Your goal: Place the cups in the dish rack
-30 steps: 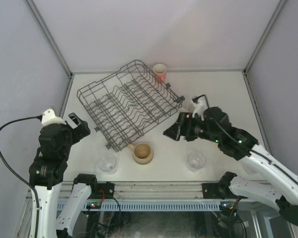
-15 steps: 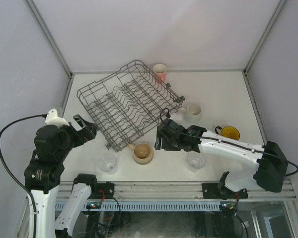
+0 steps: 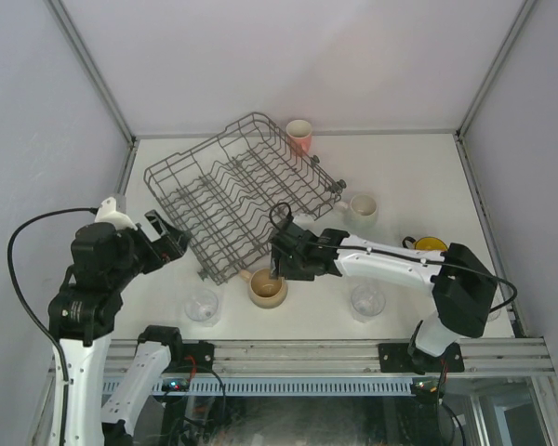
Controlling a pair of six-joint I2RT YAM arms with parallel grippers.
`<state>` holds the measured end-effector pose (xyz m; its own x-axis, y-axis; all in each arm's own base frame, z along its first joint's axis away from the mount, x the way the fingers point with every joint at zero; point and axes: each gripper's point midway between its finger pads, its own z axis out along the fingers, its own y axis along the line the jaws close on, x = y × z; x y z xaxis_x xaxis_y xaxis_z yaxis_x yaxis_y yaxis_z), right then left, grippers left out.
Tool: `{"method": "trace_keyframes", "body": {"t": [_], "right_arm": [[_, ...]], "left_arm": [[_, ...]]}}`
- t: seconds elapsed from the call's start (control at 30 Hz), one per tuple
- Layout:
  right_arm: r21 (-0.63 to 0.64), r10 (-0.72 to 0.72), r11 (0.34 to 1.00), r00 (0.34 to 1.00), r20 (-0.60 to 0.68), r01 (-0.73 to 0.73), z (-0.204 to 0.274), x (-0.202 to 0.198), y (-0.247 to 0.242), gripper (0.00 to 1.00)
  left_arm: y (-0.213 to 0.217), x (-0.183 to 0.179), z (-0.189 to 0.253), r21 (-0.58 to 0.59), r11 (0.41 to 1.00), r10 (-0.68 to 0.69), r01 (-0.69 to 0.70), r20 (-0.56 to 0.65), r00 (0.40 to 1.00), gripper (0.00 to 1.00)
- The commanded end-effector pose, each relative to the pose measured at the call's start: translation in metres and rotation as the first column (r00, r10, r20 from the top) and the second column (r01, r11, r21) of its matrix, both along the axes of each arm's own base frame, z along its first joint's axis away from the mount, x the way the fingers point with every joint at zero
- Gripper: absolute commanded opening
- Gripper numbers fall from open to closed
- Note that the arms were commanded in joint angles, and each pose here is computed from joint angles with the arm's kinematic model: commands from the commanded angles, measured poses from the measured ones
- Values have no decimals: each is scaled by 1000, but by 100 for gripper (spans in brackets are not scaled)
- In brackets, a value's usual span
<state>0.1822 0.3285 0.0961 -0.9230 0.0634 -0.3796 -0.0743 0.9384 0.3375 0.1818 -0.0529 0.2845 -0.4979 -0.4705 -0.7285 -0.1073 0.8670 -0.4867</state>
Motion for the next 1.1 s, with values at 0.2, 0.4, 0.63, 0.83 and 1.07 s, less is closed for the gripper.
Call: {"method": "trace_keyframes", "body": {"t": [0.2,0.4,0.63,0.83,1.07], "right_arm": [[-43,18,999,999,-51,-20,-23,-8,24,53],[-105,20,994,998,-52,-26,-39,-12,19,32],[-160,51,986,998,29,-46,-23,-10,4,0],[-79,112,992,973,201,-98,43,-5,-6,0],[55,88,989,852,517,-135,155,8,-45,0]], "left_arm": [[-7,-2,18,-15,999,-38,38,-27,999,100],[-8,-4,27,-23,999,-41,41,-25,999,100],[-20,-5,22,-94,993,-75,68,-71,995,100],[-62,-11,22,-343,925,-210,164,-103,972,96],[-100,-26,46,-607,757,-359,240,-81,930,94]]}}
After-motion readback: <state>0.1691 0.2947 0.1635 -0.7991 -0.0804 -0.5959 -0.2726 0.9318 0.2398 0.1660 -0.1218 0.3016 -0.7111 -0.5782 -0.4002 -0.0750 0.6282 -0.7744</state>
